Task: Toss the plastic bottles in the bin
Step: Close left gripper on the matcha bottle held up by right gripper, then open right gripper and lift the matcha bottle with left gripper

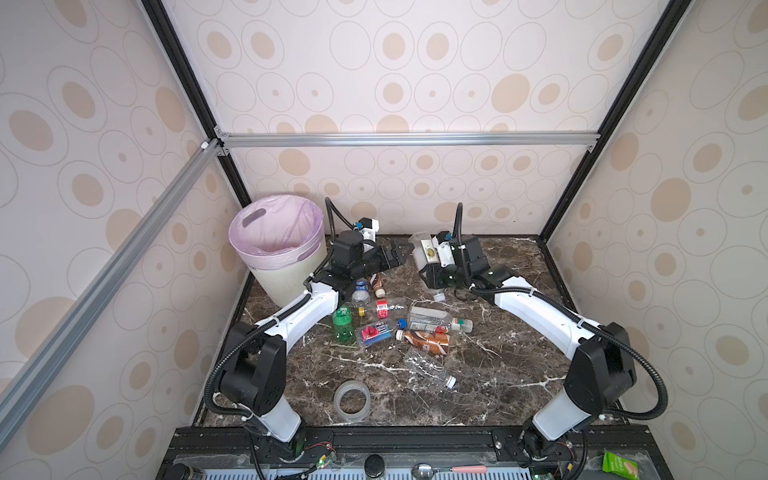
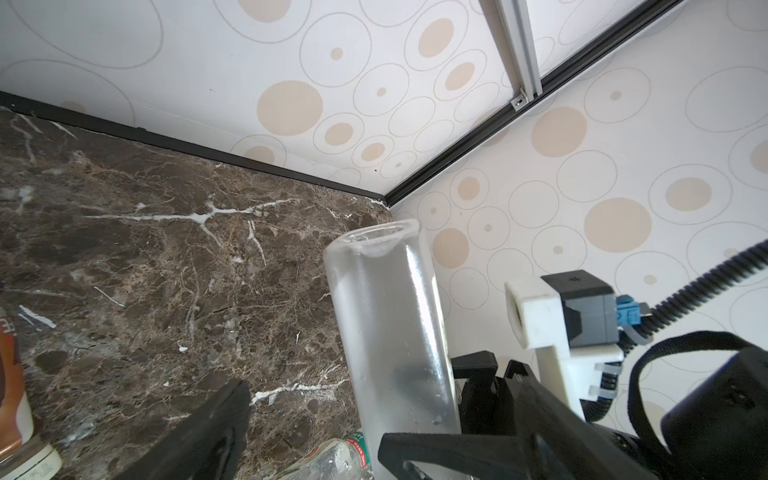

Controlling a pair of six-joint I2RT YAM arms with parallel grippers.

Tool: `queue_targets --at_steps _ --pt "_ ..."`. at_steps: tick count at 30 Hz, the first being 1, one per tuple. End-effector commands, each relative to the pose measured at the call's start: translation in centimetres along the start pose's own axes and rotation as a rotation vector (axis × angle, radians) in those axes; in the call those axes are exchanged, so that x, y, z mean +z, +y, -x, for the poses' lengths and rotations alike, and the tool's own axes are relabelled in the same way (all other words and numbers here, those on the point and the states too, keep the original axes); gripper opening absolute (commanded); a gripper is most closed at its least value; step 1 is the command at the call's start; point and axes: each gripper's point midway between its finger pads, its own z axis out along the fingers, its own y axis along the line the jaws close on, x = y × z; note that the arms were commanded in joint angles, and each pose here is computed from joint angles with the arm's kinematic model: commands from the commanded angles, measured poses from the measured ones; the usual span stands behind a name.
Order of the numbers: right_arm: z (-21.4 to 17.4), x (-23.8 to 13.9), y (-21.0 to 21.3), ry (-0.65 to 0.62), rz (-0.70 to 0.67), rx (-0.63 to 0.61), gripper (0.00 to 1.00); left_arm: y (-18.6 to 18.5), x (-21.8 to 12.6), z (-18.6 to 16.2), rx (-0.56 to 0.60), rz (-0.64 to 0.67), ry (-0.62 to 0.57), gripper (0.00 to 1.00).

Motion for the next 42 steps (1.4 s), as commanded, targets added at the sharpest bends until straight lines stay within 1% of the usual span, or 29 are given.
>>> queue_targets --at_steps 1,3,6,15,19,25,27,31,36,42 --pt "1.0 -0.7 1.8 -0.044 0.055 0.011 0.55 -1.9 -0.1 1.9 0.001 -0.066 -0.037 0.99" --pt "1.1 -0.6 2.6 -0.047 0.073 0.01 0.55 -2.3 -0.1 2.2 0.0 -0.086 -0.049 0.99" --pt "1.3 -0.6 3.8 -0.05 0.094 -0.002 0.54 -1.9 0.1 2.3 -0.007 -0.078 -0.055 0.98" --pt "1.2 -0.7 6.3 -0.053 0.15 -0.015 0.54 -1.5 0.6 2.5 -0.03 -0.082 -0.072 0.88" --pt "1.3 -0.7 7.0 -0.058 0.162 -0.023 0.54 -1.2 0.9 2.4 -0.039 -0.086 -0.072 0.81" --pt "1.4 -0.8 7.5 -0.059 0.181 -0.025 0.55 -1.3 1.0 2.5 -0.036 -0.088 -0.077 0.65" --pt "1.3 -0.8 7.5 -0.057 0.179 -0.028 0.57 -1.4 1.0 2.4 -0.032 -0.092 -0.074 0.58" --pt "1.2 -1.0 7.4 -0.06 0.17 -0.036 0.61 -1.4 0.9 2.4 -0.025 -0.081 -0.075 0.52" --pt "1.0 -1.3 7.0 -0.062 0.152 -0.044 0.73 -0.8 0.8 2.4 -0.006 -0.048 -0.078 0.48" --pt "0.1 -1.3 6.6 -0.048 0.142 -0.047 0.78 0.2 0.7 1.6 -0.02 -0.033 -0.07 0.47"
